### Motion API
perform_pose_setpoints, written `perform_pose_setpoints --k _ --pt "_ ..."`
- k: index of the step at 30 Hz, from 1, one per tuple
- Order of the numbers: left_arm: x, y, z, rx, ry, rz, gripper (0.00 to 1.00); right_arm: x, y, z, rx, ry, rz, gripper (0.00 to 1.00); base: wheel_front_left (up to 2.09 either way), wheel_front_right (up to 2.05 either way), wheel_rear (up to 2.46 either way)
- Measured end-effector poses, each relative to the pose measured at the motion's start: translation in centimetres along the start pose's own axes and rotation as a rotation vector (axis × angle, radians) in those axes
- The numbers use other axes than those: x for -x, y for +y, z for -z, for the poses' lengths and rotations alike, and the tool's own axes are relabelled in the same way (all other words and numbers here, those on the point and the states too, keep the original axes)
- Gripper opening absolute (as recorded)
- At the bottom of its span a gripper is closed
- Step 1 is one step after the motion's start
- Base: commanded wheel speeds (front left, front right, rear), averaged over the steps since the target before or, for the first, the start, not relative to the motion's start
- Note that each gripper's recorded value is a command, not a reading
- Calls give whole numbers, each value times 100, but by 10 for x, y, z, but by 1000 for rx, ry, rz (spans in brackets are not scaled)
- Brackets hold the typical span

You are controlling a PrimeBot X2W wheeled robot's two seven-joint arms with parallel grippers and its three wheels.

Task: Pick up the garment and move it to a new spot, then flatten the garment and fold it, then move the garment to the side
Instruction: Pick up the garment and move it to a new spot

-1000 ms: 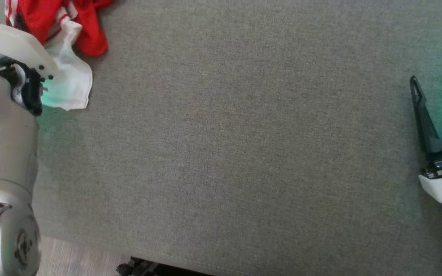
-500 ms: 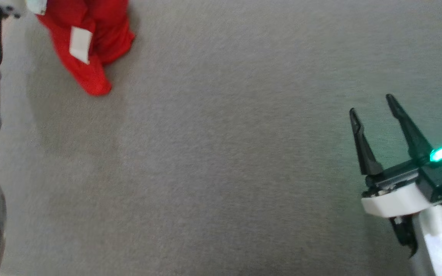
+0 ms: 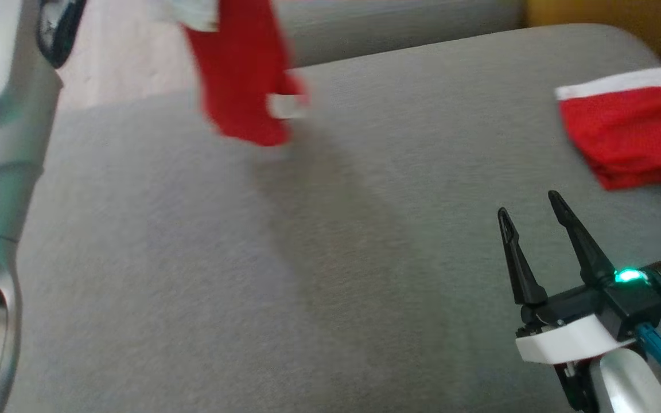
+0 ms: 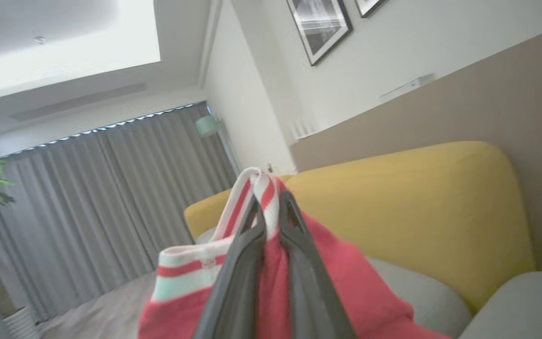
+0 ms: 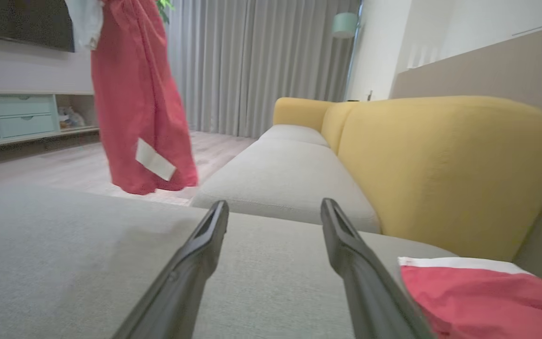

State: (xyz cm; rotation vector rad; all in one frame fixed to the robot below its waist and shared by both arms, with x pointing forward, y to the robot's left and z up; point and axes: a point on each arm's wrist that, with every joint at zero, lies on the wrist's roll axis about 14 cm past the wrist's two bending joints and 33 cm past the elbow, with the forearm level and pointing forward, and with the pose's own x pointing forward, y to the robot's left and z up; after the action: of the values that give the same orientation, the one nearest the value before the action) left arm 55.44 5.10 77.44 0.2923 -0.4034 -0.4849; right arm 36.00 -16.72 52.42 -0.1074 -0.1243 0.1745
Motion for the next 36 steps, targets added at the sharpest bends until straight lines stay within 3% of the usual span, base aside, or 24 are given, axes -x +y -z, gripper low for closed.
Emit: perform_pose_setpoints --k 4,7,11,16,18,24,30,35,36 --pt "-10 -66 -10 68 -23 147 0 25 -22 -11 13 -20 92 100 0 0 0" --pt "6 -135 24 141 47 292 0 41 -34 -14 13 -25 145 100 0 0 0" --pt "64 -219 97 255 172 460 0 48 -39 -13 4 -21 180 100 0 0 0" --pt "172 -304 174 473 402 575 0 37 -29 -2 -30 8 158 100 0 0 0" --pt "206 -319 192 527 481 566 100 32 -22 5 -42 25 137 100 0 0 0" --pt "222 -301 202 657 527 345 100 18 -2 23 -88 70 71 100 0 0 0" --pt "243 -201 190 668 425 -124 100 17 21 40 -144 120 18 100 0 0 0" --pt "291 -134 174 582 355 -416 100 19 30 38 -153 115 -7 100 0 0 0" --pt "291 -134 174 582 355 -416 100 19 30 38 -153 115 -7 100 0 0 0"
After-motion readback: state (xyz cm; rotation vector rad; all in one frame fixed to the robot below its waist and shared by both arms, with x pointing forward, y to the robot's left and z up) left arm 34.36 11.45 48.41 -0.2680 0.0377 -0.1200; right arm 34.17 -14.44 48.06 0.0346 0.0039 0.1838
